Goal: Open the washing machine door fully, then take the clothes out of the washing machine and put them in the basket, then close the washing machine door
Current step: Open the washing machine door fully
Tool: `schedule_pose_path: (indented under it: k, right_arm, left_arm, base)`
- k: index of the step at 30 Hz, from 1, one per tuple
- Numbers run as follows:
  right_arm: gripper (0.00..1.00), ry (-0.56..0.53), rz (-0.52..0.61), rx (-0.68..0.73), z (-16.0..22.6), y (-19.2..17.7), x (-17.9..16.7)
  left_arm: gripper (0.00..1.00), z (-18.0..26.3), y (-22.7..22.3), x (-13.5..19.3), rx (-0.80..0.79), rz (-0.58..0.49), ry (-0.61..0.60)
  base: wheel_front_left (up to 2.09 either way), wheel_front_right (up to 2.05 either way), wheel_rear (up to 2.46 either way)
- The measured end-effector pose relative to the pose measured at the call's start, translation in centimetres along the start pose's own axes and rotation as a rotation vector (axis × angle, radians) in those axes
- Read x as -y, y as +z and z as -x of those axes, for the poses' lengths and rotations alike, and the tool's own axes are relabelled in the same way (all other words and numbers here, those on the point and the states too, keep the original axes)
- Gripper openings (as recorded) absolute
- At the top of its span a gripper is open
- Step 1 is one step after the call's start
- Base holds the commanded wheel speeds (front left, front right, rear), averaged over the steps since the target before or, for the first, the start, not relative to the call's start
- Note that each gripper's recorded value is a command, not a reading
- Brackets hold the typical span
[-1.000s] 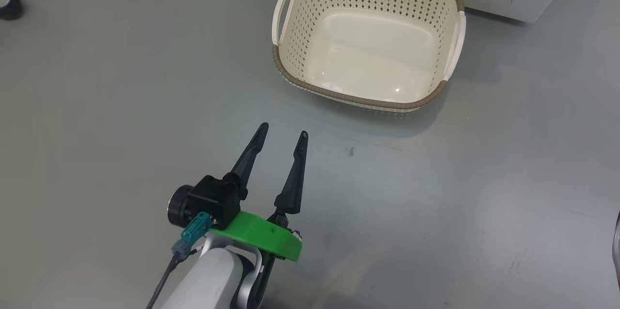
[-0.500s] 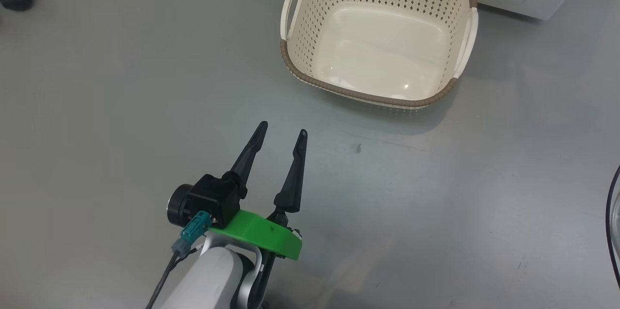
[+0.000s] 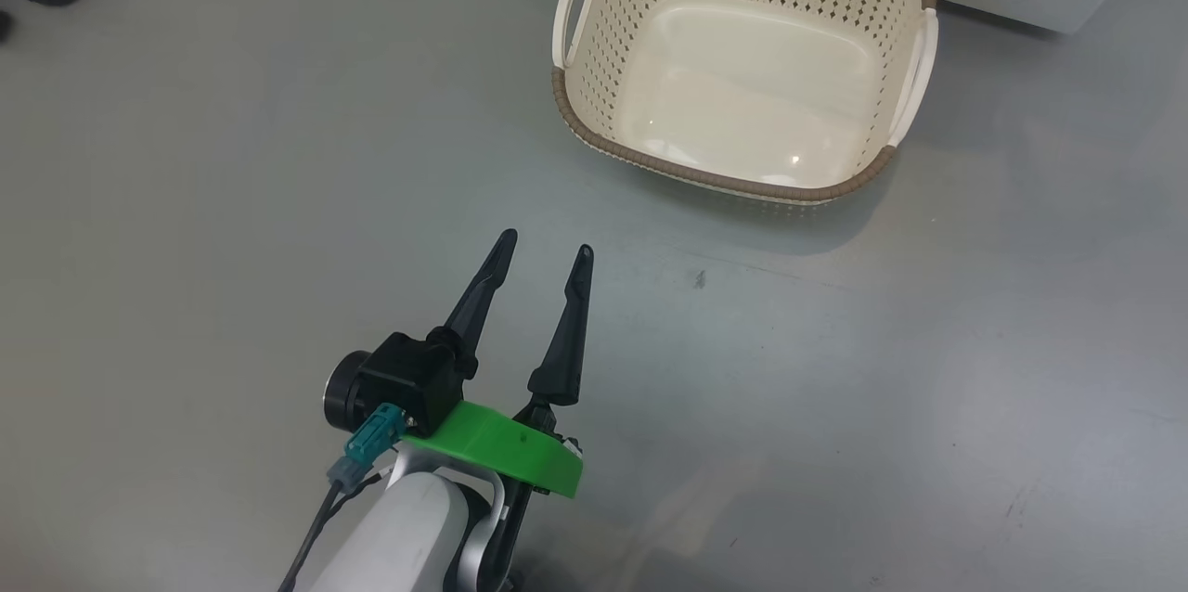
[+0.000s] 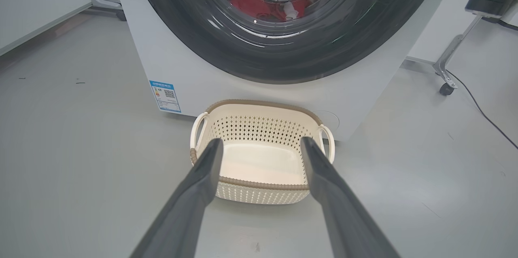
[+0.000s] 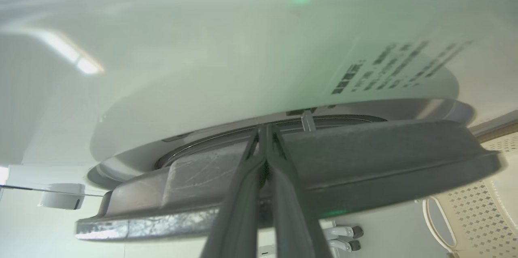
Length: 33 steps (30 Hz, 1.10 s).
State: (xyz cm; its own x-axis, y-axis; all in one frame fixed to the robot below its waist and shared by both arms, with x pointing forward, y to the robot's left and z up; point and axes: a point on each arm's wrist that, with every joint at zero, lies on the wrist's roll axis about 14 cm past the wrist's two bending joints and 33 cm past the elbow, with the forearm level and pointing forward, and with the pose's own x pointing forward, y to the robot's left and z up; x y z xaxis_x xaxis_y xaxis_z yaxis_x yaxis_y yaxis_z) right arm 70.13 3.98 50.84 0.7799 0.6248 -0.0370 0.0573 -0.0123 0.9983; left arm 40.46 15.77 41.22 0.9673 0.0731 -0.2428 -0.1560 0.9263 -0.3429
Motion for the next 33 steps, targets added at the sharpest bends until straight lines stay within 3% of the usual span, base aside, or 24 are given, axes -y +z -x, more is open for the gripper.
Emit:
schedule_pose_path:
  k: [33]
  right_arm:
    - [0.0,-0.09,0.014,-0.113,1.4,-1.8,0.5]
  left_arm:
    - [1.0,0.3,1.1,1.2,0.032,0.0,-0.034]
  base:
    - [0.0,0.0,0.0]
